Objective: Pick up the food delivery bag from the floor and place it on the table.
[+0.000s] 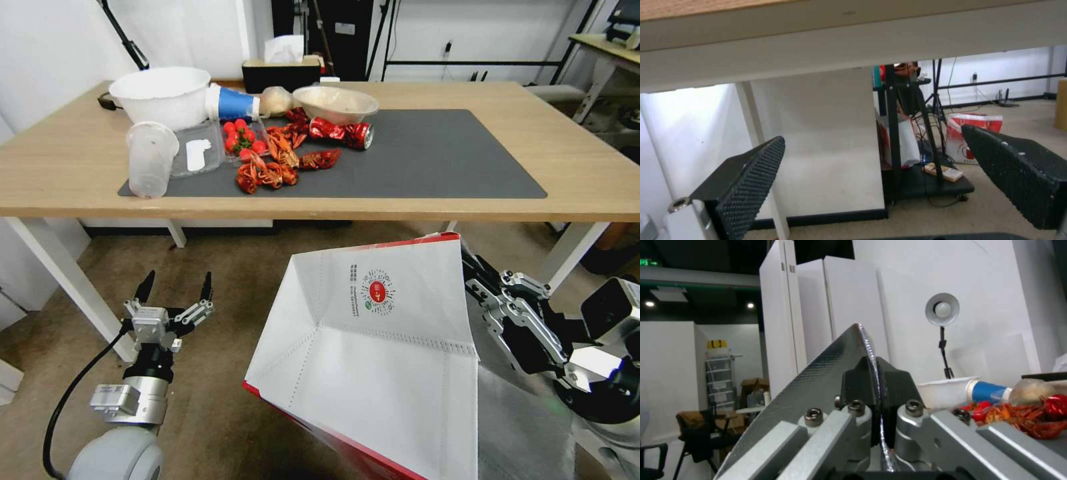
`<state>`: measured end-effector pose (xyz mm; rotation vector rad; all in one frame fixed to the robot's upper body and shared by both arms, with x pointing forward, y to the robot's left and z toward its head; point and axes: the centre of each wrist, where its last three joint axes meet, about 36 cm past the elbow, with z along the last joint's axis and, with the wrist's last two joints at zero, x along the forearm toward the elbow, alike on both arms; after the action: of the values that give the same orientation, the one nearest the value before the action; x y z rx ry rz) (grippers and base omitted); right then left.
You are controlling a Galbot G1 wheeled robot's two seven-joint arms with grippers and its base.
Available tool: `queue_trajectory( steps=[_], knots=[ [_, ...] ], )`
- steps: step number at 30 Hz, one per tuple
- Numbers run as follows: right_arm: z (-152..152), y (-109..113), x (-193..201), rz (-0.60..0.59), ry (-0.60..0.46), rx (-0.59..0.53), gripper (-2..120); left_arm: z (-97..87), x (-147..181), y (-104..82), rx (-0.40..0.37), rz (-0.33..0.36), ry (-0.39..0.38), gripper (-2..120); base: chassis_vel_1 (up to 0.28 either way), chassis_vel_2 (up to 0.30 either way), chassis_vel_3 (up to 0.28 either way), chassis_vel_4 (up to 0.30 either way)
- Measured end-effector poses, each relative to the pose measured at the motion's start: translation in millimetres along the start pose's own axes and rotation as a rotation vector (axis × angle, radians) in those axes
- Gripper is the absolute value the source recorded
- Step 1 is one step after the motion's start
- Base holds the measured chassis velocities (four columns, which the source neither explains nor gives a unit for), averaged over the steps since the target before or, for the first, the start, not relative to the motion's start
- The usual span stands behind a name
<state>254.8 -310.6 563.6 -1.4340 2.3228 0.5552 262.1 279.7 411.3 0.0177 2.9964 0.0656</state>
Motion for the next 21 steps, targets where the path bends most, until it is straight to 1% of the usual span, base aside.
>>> queue_trajectory(
  steps=[21],
  knots=[
    [0.3, 1.1, 2.4, -0.007, -0.003, 0.001, 0, -6.1, 3.3, -0.1, 0.0, 0.0, -0.006, 99, 0.0, 0.0, 0.0, 0.0]
  ],
)
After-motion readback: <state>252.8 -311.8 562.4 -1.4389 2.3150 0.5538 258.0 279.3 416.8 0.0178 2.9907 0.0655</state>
